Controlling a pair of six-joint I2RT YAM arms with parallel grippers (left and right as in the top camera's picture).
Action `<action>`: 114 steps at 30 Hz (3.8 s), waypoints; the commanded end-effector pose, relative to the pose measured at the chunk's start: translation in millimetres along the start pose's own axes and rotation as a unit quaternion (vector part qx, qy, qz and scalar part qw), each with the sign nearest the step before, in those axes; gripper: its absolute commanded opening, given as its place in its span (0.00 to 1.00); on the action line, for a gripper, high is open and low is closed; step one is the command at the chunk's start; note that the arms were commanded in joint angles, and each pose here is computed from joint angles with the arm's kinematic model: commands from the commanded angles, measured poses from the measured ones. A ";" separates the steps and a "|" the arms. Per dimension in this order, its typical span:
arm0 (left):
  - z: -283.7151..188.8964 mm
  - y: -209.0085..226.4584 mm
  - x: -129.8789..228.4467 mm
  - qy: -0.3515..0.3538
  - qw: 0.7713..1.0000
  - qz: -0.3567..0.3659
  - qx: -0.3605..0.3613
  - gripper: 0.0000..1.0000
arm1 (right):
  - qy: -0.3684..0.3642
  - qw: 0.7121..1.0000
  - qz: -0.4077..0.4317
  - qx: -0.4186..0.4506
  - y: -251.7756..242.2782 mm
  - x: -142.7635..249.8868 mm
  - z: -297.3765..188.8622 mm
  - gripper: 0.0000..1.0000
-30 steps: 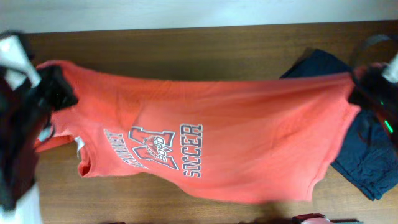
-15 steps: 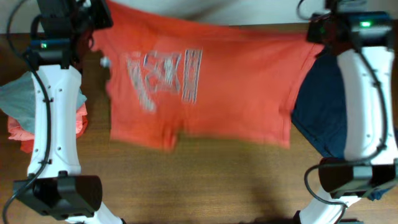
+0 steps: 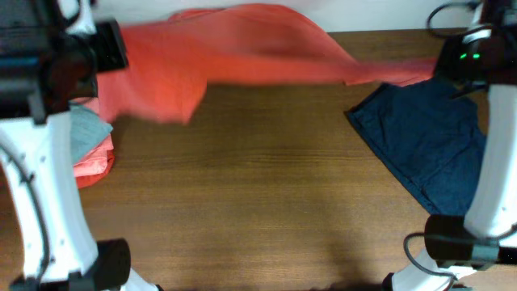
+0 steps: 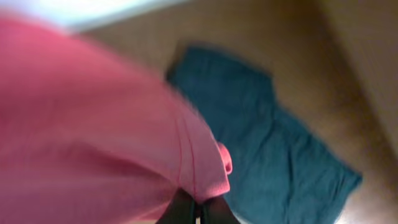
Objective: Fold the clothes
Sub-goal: 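Lift the T-shirt with both grippers and shake it out in the air, then lay the T-shirt flat on the table with both grippers holding the hem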
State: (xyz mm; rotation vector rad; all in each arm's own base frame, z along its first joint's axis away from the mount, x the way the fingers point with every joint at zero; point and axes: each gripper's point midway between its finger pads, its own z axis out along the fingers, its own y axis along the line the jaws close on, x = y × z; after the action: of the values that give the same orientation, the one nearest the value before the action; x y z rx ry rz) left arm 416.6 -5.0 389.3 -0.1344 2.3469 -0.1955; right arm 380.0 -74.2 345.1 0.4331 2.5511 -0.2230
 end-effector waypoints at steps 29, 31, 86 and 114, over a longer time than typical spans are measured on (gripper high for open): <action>88.4 66.5 327.3 0.590 0.803 -0.034 -0.071 0.00 | 0.432 0.900 -0.060 -0.001 2.1 253.9 114.0 0.04; 83.1 75.4 341.8 0.606 0.786 -0.047 -0.109 0.00 | 0.432 0.900 -0.053 -0.004 1.2 268.2 111.4 0.04; 165.8 76.9 222.2 0.210 0.968 -0.091 -0.105 0.01 | 0.082 0.995 0.005 -0.060 37.2 140.2 201.1 0.04; 208.6 75.1 184.5 0.124 0.985 -0.085 -0.083 0.08 | 0.058 0.996 0.008 -0.064 41.8 127.4 214.6 0.05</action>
State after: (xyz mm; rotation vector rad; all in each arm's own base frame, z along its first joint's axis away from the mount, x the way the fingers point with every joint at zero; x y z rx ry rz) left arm 423.9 17.5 109.8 -0.3976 2.6101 -0.1037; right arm 392.8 -49.8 96.0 0.4235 2.6590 -0.0210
